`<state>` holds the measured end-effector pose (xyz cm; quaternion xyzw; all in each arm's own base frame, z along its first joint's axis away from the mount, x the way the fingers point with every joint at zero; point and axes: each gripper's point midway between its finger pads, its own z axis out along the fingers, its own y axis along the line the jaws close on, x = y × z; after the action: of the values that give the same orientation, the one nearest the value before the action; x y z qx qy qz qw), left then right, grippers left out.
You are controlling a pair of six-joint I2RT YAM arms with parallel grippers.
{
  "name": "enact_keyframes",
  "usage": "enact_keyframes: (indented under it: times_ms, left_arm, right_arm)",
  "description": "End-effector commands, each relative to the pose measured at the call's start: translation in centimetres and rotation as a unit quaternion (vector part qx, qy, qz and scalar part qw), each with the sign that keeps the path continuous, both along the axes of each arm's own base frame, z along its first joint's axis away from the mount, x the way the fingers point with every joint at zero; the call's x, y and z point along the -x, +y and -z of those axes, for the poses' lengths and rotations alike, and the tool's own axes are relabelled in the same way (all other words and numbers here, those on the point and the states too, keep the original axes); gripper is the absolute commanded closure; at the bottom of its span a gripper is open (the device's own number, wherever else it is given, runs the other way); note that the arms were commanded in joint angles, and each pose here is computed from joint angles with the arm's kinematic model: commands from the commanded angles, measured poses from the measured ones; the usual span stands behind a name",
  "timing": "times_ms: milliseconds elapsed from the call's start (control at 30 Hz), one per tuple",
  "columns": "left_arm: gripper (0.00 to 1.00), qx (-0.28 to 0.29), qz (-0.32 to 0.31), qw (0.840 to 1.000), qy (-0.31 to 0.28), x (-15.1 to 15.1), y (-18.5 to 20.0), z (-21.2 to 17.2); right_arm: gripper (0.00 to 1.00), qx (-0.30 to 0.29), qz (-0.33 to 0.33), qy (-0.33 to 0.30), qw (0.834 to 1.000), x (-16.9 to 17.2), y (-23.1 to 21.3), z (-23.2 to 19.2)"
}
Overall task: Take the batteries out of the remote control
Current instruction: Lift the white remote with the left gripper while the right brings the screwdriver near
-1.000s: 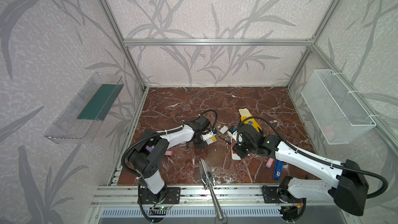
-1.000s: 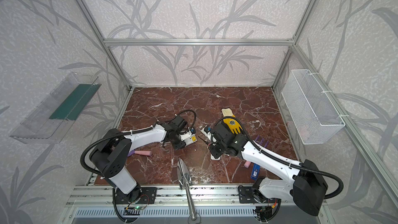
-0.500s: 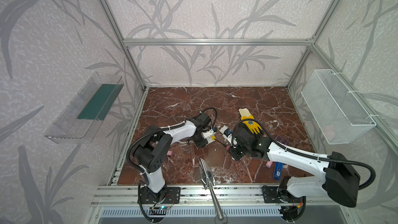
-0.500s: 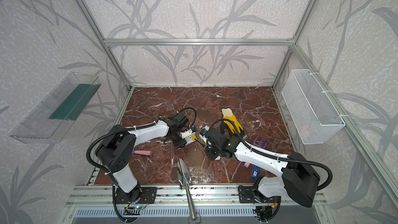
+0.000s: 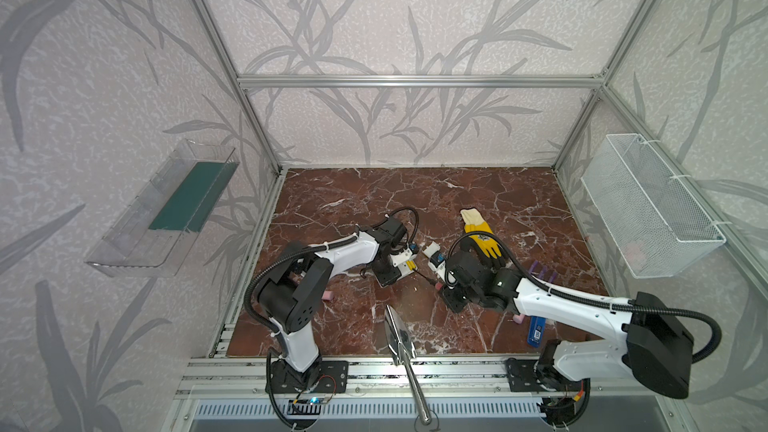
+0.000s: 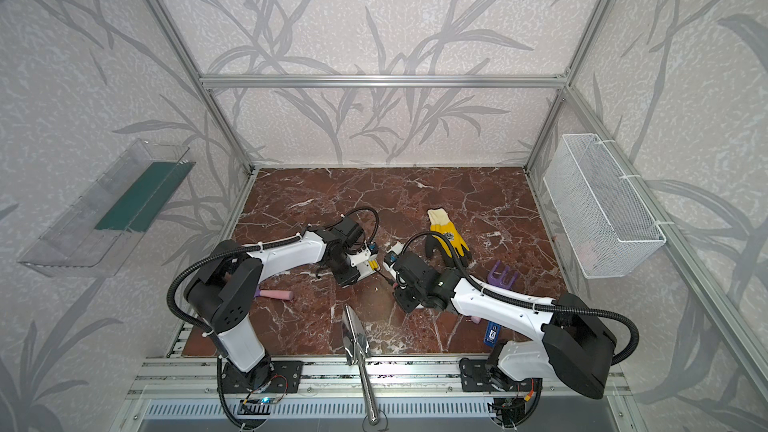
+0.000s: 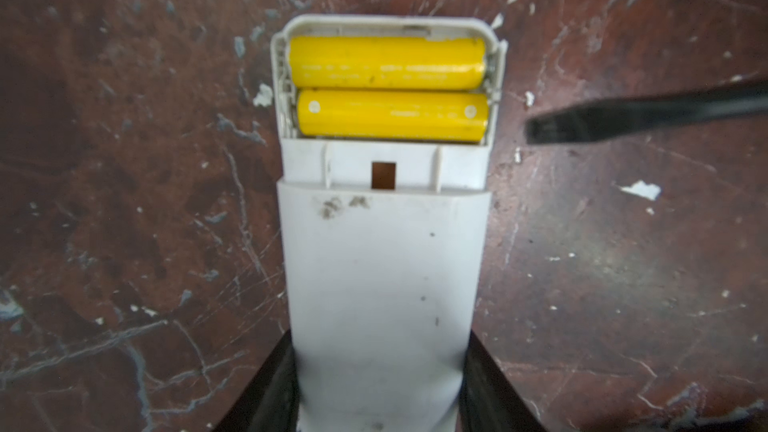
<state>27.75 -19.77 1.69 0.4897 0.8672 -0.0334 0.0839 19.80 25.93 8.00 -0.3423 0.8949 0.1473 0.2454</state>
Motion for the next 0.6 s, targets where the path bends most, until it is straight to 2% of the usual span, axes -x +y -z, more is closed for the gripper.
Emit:
enact_keyframes:
  times_ms: [0,567]
  left_arm:
    - [0.48,-0.007,-0.005,1.000,0.029,0.7,0.4,0.8]
    - [0.49,-0.002,-0.001,0.999,0.033,0.9,0.2,0.8]
  right_arm:
    - [1.00,0.002,-0.004,-0.010,1.000,-0.3,0.4,0.1]
    - [1.00,0.010,0.002,-0.007,1.000,-0.8,0.7,1.2]
